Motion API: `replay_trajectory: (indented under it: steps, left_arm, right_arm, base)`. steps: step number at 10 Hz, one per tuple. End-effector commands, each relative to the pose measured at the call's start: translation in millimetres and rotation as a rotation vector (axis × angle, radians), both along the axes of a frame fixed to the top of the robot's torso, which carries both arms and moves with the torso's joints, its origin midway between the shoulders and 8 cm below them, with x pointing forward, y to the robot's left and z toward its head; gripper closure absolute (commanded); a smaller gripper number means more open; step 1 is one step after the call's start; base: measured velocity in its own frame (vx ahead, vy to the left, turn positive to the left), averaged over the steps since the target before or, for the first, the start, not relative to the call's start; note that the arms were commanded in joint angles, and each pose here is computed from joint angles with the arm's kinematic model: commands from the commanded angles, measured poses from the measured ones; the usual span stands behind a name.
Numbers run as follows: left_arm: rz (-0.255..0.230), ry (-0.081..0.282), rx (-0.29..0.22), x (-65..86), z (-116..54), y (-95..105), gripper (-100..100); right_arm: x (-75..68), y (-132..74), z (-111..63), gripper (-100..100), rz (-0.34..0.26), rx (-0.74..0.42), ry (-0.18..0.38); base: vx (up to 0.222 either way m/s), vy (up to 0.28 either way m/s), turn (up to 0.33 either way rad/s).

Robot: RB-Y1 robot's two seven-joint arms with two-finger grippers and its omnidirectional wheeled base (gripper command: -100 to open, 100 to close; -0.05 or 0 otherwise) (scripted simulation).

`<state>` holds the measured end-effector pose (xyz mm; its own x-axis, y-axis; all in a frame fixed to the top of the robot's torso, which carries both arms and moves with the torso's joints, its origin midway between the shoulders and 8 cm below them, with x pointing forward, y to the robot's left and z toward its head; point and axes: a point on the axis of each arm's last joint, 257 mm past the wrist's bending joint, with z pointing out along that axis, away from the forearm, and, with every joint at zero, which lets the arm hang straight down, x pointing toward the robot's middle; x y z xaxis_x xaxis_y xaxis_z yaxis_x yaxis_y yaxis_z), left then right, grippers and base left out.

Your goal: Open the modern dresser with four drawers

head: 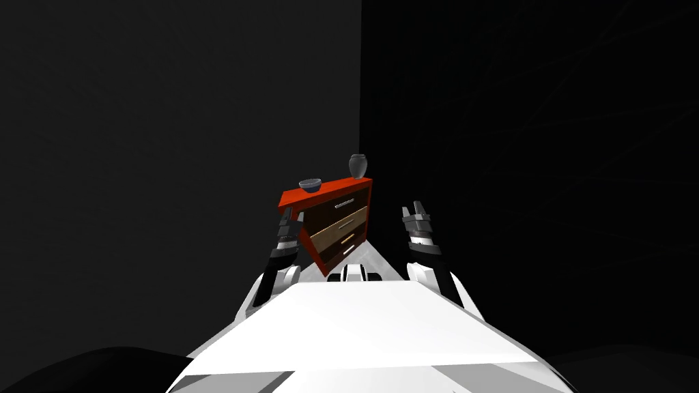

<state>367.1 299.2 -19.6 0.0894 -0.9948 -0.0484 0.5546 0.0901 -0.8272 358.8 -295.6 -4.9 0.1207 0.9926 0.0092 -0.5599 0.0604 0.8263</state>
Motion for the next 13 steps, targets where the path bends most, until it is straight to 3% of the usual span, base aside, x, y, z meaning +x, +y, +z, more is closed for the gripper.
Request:
replay_trajectory:
  steps: [1, 5, 13]
  left_arm:
    - [-0.008, 0.032, -0.006, 6.0, -19.5, 2.8, -100]
    - [-0.019, 0.073, -0.027, 12.5, -57.0, 9.9, -100]
    - [-0.023, 0.129, -0.062, 16.3, -105.5, 19.8, -100]
  right_arm:
    - [0.0, 0.0, 0.0, 0, 0.0, 0.0, 0.0]
    - [0.0, 0.0, 0.0, 0, 0.0, 0.0, 0.0]
    - [0.0, 0.0, 0.0, 0, 0.0, 0.0, 0.0]
  base:
    - [0.017, -0.036, 0.01]
    - [0.034, -0.047, 0.01]
    - [0.026, -0.036, 0.005]
